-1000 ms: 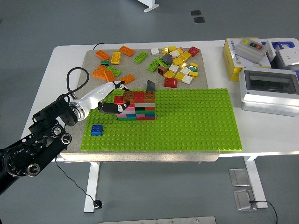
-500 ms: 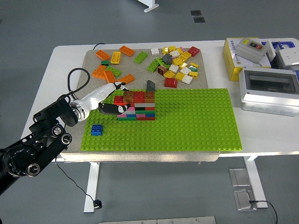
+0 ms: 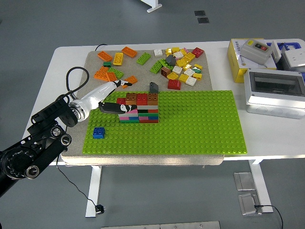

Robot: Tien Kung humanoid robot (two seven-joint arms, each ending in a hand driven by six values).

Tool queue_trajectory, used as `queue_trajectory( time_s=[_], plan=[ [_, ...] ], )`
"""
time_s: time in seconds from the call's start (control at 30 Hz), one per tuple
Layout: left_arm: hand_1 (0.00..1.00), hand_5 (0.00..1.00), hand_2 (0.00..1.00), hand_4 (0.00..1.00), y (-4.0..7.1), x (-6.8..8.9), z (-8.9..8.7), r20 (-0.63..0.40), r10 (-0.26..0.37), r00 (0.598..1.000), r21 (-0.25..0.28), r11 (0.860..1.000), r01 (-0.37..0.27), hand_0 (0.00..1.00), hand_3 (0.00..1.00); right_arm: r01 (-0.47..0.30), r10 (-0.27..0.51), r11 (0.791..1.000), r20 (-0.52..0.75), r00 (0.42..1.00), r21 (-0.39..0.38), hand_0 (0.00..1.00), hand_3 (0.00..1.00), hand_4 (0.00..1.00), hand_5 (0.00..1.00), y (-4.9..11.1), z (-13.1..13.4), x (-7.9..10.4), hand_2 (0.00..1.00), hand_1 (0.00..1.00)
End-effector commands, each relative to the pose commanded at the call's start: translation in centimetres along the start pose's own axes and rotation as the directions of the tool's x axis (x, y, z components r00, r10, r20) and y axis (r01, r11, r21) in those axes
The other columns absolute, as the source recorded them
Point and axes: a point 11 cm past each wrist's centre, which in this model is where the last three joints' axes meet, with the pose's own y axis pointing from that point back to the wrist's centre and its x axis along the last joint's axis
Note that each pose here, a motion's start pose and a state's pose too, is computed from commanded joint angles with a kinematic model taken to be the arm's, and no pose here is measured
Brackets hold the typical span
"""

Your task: Pick up the brick,pile it on top of brick,press brick,pick up the brick,pile it on top of brick,press brick

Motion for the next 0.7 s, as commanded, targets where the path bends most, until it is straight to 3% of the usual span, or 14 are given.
queue_trajectory(
  time_s=[0.07,0.1,0.23,0.27,0.33,0.5,0.7],
  plan=[
    [0.998,0.503,0.998,0.845,0.4,0.7,0.2,0.007,0.015,1.000,0.000,1.000,-0.015,0.998,0.922,-0.002,0.002,1.000,0.002,1.000,0.001,0.767,0.857,0.564,0.998,0.0,0.0,0.1,0.838,0.782],
    [0.998,0.619,0.998,0.878,0.8,1.3,0.2,0.011,0.025,1.000,0.006,1.000,-0.025,0.998,0.748,-0.003,0.003,1.000,0.003,1.000,0.001,0.766,0.856,0.563,0.998,0.0,0.0,0.2,0.835,0.783],
    [0.998,0.619,0.998,0.878,2.2,3.0,0.4,0.029,0.050,0.998,0.021,0.999,-0.050,0.998,0.748,-0.006,0.006,1.000,0.007,1.000,0.001,0.766,0.856,0.563,0.998,0.0,0.1,0.4,0.835,0.783],
    [0.998,0.675,0.998,0.868,2.5,3.1,0.5,0.043,0.043,0.998,0.028,0.999,-0.045,0.998,0.655,-0.008,0.008,1.000,0.008,1.000,0.002,0.766,0.855,0.564,0.998,0.0,0.1,0.4,0.837,0.779],
    [0.998,0.675,0.998,0.868,2.9,3.0,1.2,0.064,0.032,0.997,0.024,0.999,-0.034,0.998,0.655,-0.010,0.010,1.000,0.007,1.000,0.002,0.766,0.855,0.564,0.998,0.0,0.1,0.5,0.837,0.779],
    [0.998,0.688,0.998,0.860,3.3,2.3,3.9,0.092,0.019,0.996,-0.044,0.999,-0.015,0.998,0.644,-0.011,0.011,1.000,0.004,1.000,0.001,0.766,0.856,0.564,0.998,0.0,0.0,0.5,0.834,0.778],
    [0.998,0.693,0.998,0.860,3.0,1.3,3.8,0.086,0.000,0.996,-0.049,0.999,0.004,0.998,0.646,-0.010,0.010,1.000,0.004,1.000,0.000,0.768,0.855,0.563,0.998,0.0,0.1,0.5,0.833,0.779]
  ],
)
